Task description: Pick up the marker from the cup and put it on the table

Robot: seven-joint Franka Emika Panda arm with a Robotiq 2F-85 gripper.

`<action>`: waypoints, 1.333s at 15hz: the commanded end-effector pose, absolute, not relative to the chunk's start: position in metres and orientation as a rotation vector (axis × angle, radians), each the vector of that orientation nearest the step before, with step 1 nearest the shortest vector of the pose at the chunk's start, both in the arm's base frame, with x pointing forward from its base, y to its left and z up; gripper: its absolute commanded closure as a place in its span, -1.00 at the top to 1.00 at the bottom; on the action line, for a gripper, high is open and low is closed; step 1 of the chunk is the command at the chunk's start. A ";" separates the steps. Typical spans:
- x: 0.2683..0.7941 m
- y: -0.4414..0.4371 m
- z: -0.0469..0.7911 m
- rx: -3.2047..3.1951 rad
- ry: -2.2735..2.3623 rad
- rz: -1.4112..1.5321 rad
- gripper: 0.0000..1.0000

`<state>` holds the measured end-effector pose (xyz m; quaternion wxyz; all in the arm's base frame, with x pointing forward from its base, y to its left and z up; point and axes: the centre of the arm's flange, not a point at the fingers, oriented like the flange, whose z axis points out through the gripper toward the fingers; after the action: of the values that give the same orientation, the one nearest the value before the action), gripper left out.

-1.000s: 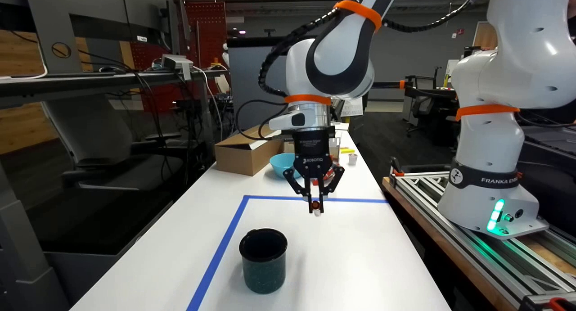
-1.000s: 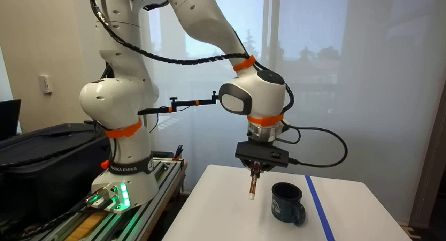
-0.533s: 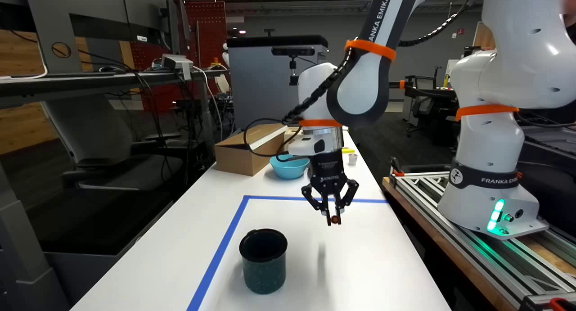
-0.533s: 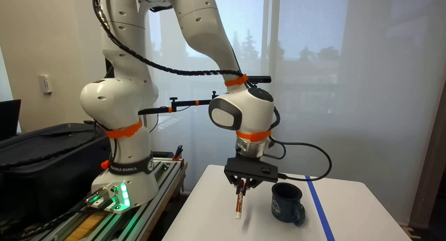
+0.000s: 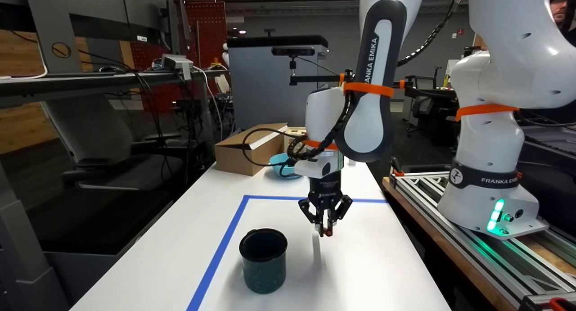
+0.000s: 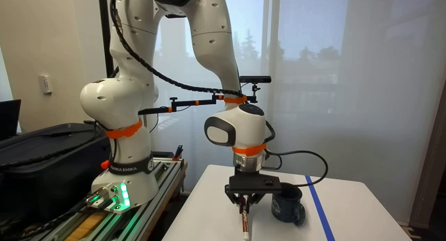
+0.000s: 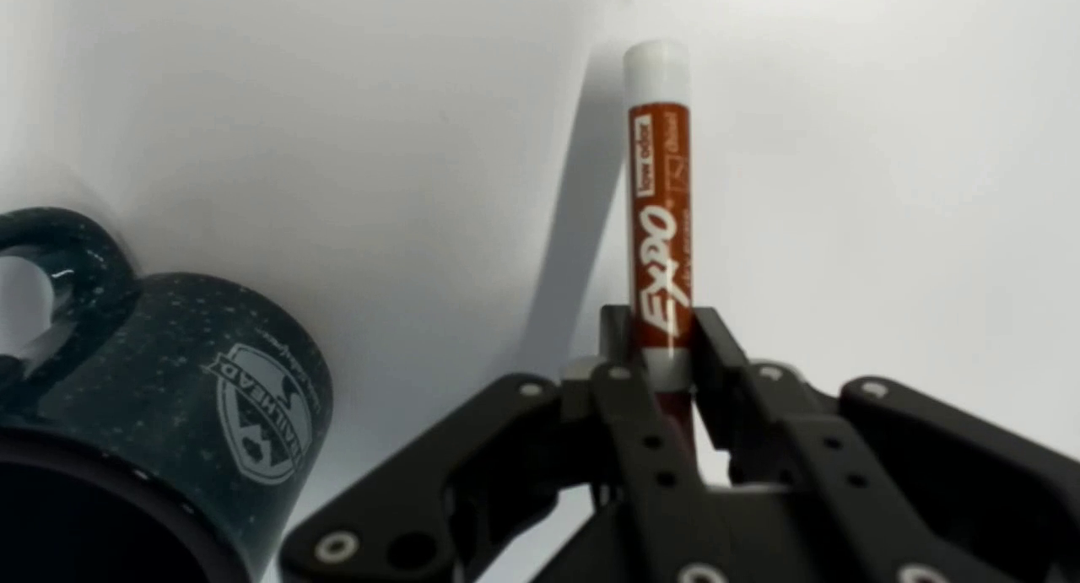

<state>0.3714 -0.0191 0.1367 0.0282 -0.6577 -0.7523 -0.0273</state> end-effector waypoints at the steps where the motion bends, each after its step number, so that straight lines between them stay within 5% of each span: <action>1: 0.351 -0.022 0.119 -1.997 -2.397 -0.118 -0.68; 4: 0.348 -0.020 0.115 -1.980 -2.423 -0.127 -0.72; 5: 0.347 -0.019 0.114 -1.978 -2.428 -0.133 -0.30; 6: 0.345 -0.019 0.114 -1.972 -2.434 -0.138 -0.09; 13: 0.334 -0.016 0.134 -1.991 -2.397 -0.114 0.94; 20: 0.322 -0.001 0.176 -2.226 -2.245 0.009 1.00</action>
<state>0.3647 -0.0209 0.1179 -0.0004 -0.6783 -0.7347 -0.0159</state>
